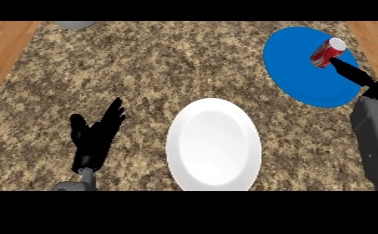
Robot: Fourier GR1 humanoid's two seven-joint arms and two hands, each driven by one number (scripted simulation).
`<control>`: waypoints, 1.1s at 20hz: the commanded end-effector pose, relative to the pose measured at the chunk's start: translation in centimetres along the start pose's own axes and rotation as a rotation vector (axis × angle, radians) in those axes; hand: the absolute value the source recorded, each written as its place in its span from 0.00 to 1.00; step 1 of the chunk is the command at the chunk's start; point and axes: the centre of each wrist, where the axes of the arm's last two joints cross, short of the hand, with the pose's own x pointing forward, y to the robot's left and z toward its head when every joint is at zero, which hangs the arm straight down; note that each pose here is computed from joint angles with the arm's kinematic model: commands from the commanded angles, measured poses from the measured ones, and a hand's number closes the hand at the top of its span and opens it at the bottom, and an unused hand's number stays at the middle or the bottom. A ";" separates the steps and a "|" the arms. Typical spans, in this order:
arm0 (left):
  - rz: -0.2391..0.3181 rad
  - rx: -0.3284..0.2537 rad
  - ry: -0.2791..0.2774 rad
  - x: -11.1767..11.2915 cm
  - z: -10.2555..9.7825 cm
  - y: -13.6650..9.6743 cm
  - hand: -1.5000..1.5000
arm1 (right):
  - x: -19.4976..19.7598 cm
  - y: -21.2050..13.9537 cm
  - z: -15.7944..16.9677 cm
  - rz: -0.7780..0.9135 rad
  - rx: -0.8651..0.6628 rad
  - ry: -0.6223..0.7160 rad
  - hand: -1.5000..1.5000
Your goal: Pick the can from the plate and place it in the plate
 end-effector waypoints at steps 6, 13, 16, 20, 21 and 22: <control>0.013 0.036 0.021 -1.7 0.4 2.6 0.50 | -4.9 -2.8 2.8 -0.134 0.231 -0.002 0.00; 0.010 0.049 0.029 -1.8 1.0 1.2 0.50 | -7.7 -5.7 7.9 -0.034 0.310 -0.015 0.00; 0.006 0.026 0.043 -1.2 1.6 1.6 0.50 | -6.0 -8.1 6.8 0.009 0.314 -0.029 0.00; 0.004 0.053 0.029 -1.1 0.1 2.3 0.50 | -6.1 -9.8 9.2 0.025 0.318 0.015 0.00; 0.019 0.034 0.023 -0.5 1.2 0.8 0.50 | -6.8 -8.7 11.4 0.011 0.321 0.007 0.00; 0.005 0.026 0.011 -0.5 0.6 -0.3 0.50 | -7.9 -10.0 11.3 0.038 0.307 0.009 0.00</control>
